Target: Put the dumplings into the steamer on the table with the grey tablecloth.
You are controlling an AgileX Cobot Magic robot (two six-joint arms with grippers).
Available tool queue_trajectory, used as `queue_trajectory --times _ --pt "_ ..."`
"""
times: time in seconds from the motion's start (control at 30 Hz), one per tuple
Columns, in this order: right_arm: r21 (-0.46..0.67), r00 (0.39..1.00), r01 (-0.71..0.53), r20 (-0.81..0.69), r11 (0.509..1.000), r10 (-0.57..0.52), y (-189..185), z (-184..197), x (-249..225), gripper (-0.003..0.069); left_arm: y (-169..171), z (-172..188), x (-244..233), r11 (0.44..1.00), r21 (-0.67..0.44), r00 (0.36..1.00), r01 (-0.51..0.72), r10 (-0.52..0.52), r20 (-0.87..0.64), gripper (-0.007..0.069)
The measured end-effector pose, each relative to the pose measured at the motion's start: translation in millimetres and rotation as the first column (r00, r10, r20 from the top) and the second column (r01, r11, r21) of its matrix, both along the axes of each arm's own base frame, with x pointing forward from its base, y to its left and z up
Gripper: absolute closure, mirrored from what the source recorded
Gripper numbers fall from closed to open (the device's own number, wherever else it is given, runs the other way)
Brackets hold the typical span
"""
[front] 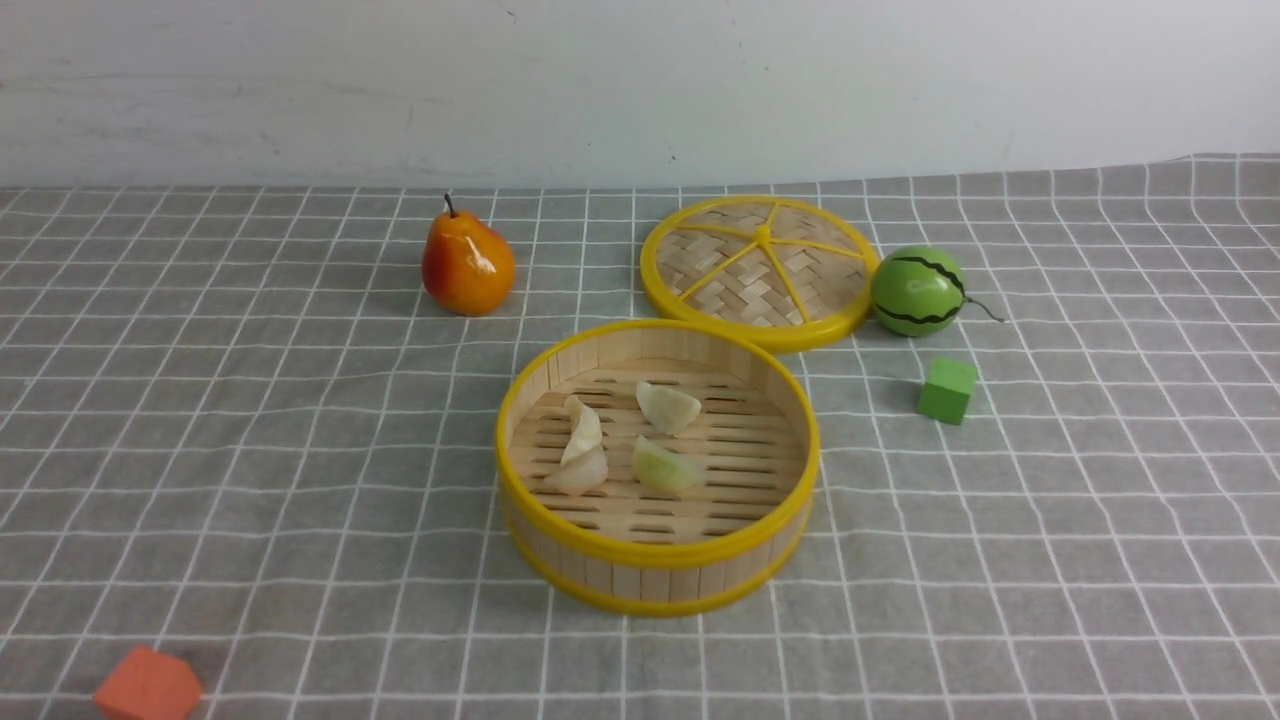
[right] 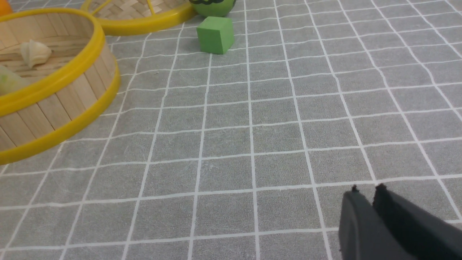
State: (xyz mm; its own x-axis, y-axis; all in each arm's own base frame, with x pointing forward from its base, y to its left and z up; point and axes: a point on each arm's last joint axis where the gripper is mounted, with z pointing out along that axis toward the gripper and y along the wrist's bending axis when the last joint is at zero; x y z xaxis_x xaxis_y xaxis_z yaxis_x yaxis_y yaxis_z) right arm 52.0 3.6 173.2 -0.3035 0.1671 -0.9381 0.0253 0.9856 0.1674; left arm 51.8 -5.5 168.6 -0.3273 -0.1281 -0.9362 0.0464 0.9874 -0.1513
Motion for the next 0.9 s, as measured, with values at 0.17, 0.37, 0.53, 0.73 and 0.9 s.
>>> queue_trajectory --times 0.17,0.37,0.53,0.73,0.9 --pt "0.000 1.000 0.000 0.000 1.000 0.000 0.0 0.0 0.0 0.0592 0.0 -0.2 0.0 1.000 -0.001 1.000 0.000 0.000 0.000 0.0639" --pt "0.000 1.000 0.000 0.000 1.000 0.000 0.0 0.0 0.0 0.0592 -0.1 -0.2 0.0 1.000 -0.002 1.000 0.000 0.000 0.000 0.0637" --pt "0.000 1.000 0.000 0.000 1.000 0.000 0.0 0.0 0.0 0.0592 -0.1 -0.2 0.0 1.000 -0.002 1.000 0.000 0.000 0.000 0.0631" --pt "0.000 1.000 0.000 0.000 1.000 0.000 0.0 0.0 0.0 0.0586 -0.1 -0.2 0.0 1.000 -0.002 1.000 0.000 0.000 0.000 0.0627" --pt "0.000 1.000 0.000 0.000 1.000 0.000 0.0 0.0 0.0 0.0577 -0.1 -0.2 0.0 1.000 -0.002 1.000 0.000 0.000 0.000 0.0622"
